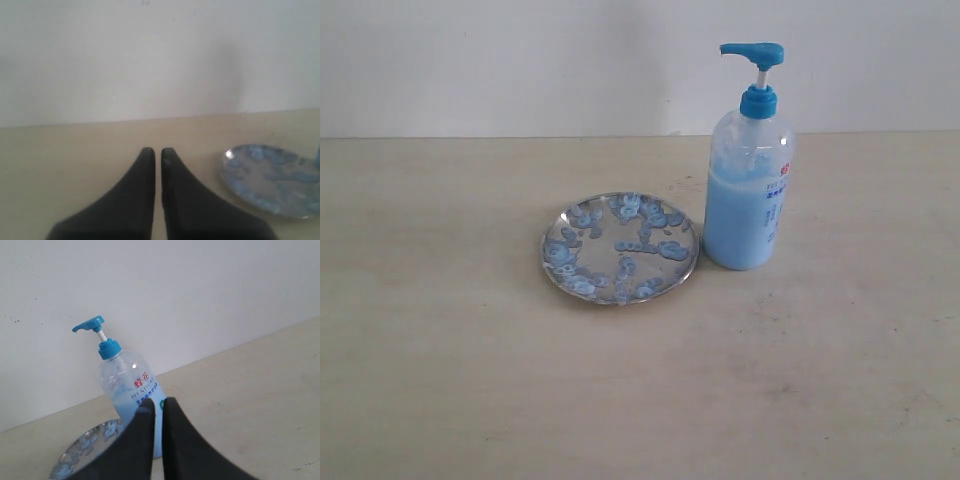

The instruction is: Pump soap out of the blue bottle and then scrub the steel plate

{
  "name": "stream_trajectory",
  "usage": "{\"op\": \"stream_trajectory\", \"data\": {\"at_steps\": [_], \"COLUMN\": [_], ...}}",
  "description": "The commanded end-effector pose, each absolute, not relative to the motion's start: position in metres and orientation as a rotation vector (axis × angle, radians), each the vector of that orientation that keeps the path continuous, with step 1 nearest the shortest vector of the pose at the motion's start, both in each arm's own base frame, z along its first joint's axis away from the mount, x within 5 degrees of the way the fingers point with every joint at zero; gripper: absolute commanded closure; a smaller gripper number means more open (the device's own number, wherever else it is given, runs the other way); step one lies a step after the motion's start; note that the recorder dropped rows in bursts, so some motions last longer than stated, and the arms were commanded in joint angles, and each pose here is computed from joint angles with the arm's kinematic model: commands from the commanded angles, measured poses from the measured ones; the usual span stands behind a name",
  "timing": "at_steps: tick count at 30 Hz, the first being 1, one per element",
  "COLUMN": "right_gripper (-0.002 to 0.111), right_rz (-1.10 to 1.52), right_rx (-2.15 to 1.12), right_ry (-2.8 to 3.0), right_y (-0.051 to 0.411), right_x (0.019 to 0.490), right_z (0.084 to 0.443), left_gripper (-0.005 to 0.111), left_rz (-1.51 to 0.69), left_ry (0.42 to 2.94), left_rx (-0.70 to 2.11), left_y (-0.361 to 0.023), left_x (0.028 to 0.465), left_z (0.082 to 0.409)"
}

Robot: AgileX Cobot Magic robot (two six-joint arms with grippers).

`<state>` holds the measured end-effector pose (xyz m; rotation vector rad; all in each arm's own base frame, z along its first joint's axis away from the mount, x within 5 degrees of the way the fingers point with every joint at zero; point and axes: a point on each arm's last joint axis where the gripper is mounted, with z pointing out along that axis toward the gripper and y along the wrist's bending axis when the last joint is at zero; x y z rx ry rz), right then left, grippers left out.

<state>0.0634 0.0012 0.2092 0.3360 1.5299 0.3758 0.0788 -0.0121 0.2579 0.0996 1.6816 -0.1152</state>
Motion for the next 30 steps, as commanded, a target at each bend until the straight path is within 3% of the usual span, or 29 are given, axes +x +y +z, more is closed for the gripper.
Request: {"op": "stream_trajectory", "data": {"at_steps": [1,9,19,23,30], "right_gripper": [0.108,0.108,0.108,0.108,0.108], "right_rz": [0.366,0.366,0.367,0.367,0.368], "right_rx": [0.332,0.332,0.331,0.331,0.33], "right_ry": [1.521,1.521,1.523,1.523,1.525], "right_y": [0.001,0.001,0.001,0.001,0.001], "right_x": [0.063,0.063,0.063,0.063,0.063], "right_z": [0.21,0.21,0.21,0.21,0.21], "left_gripper": [0.103,0.103,0.103,0.103,0.103], "left_rz": [0.032,-0.031,-0.028,0.144,0.069], "left_ry": [1.767,1.859,1.843,1.842,1.842], "left_rx": [0.086,-0.132,-0.103,0.091,0.029], "left_y": [-0.005,0.002,0.0,0.001,0.0], "left_x": [0.067,0.067,0.06,0.053,0.053], "left_z": [0.241,0.185,0.183,0.181,0.181]}}
